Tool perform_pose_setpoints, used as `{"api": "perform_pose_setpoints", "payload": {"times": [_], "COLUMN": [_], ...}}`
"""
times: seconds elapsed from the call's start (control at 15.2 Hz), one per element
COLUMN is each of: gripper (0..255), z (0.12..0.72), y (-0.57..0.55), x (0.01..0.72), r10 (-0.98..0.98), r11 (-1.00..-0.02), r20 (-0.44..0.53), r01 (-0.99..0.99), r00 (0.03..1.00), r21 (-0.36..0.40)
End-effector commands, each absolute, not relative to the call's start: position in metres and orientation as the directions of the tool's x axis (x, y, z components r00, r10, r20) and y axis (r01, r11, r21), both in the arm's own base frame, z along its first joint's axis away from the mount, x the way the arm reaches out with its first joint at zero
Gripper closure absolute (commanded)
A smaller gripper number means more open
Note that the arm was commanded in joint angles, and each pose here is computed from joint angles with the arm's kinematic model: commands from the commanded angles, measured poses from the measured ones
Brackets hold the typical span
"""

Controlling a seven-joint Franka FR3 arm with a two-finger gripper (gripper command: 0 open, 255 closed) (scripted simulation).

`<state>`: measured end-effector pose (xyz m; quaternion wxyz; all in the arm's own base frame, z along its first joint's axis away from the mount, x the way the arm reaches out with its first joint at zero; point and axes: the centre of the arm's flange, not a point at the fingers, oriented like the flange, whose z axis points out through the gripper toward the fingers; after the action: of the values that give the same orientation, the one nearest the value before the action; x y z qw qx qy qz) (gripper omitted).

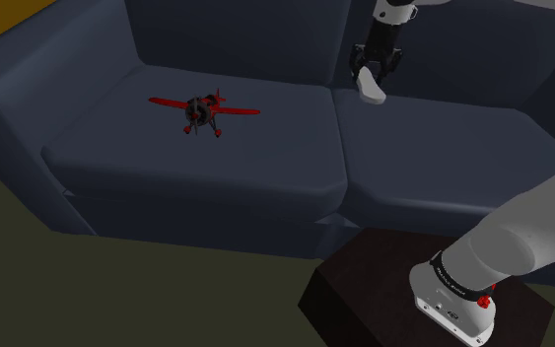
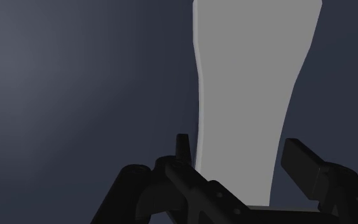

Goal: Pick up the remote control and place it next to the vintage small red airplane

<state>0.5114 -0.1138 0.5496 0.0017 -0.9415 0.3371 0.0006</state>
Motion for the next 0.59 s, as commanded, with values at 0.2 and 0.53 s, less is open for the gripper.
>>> {"api": "perform_pose_setpoints", "payload": {"times": [0.2,0.53], "gripper": [255,255], "z": [0.573,0.573], "y": [-0.115,-0.052], "x": [0.512,0.534], "r10": [-0.635,-0.635], "r11": [-0.773,-0.773], "r20": [-0.002,-0.002], "r01": [-0.635,-0.635], "r00": [0.773,0.773], "r21": [-0.003,-0.003]}}
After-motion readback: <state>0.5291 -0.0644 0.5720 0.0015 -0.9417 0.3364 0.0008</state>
